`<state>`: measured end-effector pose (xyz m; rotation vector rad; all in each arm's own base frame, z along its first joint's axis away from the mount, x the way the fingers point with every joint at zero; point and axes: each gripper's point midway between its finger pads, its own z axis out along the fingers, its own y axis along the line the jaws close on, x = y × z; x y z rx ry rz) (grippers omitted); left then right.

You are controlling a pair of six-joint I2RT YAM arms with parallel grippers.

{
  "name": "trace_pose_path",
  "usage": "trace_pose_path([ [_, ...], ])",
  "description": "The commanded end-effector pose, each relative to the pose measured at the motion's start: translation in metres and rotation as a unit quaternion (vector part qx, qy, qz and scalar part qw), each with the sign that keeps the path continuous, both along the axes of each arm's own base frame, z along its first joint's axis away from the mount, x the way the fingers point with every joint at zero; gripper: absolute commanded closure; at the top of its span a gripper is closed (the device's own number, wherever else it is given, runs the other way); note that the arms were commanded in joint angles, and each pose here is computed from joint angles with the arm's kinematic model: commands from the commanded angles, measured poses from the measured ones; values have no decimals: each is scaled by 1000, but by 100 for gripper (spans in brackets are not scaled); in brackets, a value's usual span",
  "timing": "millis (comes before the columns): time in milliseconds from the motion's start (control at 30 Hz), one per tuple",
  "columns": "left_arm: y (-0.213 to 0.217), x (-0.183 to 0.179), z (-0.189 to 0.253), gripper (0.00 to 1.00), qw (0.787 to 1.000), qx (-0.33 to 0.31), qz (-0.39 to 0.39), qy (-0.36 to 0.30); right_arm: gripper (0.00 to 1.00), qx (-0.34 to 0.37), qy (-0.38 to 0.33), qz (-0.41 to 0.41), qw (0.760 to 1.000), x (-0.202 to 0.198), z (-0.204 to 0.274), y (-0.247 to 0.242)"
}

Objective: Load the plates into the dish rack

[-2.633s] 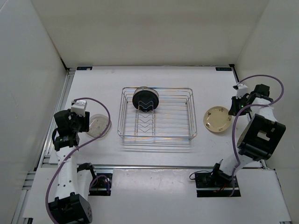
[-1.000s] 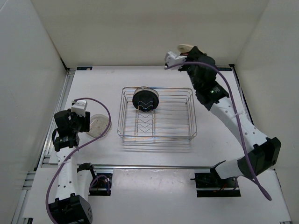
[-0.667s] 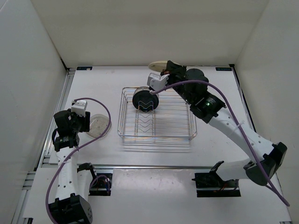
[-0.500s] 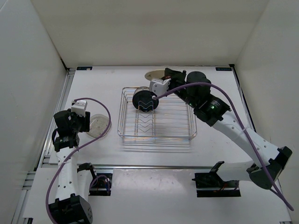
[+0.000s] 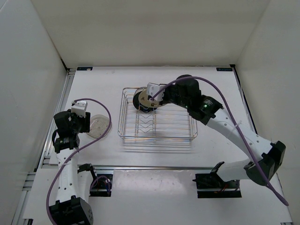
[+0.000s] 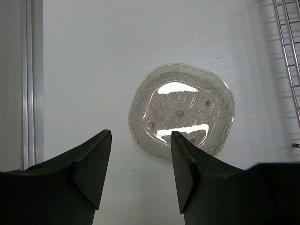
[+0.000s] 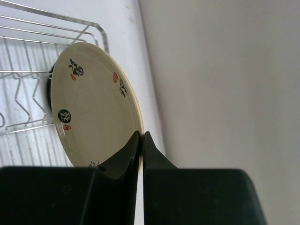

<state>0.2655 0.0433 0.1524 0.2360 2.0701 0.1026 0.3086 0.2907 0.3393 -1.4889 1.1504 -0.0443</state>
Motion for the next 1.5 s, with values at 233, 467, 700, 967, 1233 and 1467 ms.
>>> trace_pose_path([
  [233,-3,-3,1,36,1000,-9,-4,-7,100,30,68,14,997,13,-18,31],
  [467,-3,-4,-3,37,1000,-6,-7,-2,100,33,72,18,997,30,-15,44],
  [700,-3,-3,-5,37,1000,-7,-7,2,100,31,76,23,996,40,-23,56],
  [967,-3,-3,-5,37,1000,-7,-7,2,100,34,73,18,997,53,-30,62],
  [1233,-3,-3,-5,37,1000,-7,-7,2,100,33,66,10,997,67,-33,66],
  [1467,-4,-5,-9,37,1000,-9,-7,6,100,30,63,7,998,79,-39,69],
])
